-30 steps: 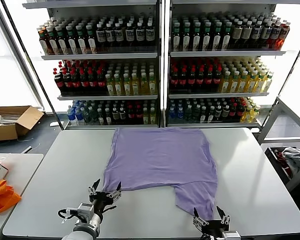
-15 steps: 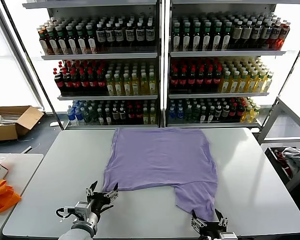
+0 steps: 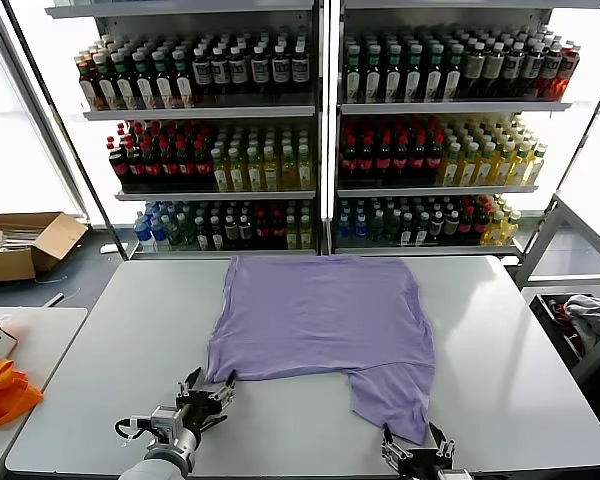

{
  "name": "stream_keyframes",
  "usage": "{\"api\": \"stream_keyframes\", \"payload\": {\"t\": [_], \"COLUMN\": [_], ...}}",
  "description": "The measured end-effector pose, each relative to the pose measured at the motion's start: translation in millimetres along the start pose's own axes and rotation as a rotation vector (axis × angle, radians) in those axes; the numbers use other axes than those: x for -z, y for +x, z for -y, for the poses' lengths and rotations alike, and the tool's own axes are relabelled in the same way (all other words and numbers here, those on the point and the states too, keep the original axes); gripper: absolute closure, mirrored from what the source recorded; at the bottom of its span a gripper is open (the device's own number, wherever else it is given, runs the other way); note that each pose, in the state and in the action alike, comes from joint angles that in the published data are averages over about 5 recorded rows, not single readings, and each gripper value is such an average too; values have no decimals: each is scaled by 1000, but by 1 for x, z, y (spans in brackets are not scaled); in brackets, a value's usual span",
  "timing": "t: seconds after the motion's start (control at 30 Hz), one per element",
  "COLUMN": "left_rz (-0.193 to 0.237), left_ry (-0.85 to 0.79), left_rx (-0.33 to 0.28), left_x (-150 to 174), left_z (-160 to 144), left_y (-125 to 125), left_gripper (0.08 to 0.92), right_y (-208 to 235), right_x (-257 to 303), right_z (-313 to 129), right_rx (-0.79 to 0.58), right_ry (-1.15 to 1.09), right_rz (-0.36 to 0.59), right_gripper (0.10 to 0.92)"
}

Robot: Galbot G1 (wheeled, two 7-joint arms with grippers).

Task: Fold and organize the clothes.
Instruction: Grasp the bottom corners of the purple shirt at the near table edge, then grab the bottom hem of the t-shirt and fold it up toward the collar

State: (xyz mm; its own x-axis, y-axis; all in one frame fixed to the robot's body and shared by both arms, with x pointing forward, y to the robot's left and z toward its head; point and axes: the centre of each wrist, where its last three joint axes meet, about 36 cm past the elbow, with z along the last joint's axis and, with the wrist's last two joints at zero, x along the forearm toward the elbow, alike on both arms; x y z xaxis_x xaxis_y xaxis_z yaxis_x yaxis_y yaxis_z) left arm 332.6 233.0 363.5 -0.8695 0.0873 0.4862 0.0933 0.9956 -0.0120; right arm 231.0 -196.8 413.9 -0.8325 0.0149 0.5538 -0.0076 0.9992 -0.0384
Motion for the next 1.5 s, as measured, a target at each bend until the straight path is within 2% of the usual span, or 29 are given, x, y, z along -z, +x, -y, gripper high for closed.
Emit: {"api": "stream_keyframes", "payload": {"t": [0.53,0.67,1.1,1.5], "left_rz": [-26,-23,43,182], "left_ry": [7,2,-4,16], "left_rx": [-31,-33,-34,-18], "left_x": [-2,-3,0,23], "left_z": [8,9,15,14], "left_y": [2,1,1,-4], "left_gripper": [820,901,914,914], "right_y": [-5,-5,-15,-42], "right_x": [-4,0,14,37], "right_z": [2,2,4,6], "right_rx": [-3,-3,-5,18], "right_ry": [7,8,3,-15], "right_rz": [23,41,148,263], "right_gripper": [820,908,915,915]}}
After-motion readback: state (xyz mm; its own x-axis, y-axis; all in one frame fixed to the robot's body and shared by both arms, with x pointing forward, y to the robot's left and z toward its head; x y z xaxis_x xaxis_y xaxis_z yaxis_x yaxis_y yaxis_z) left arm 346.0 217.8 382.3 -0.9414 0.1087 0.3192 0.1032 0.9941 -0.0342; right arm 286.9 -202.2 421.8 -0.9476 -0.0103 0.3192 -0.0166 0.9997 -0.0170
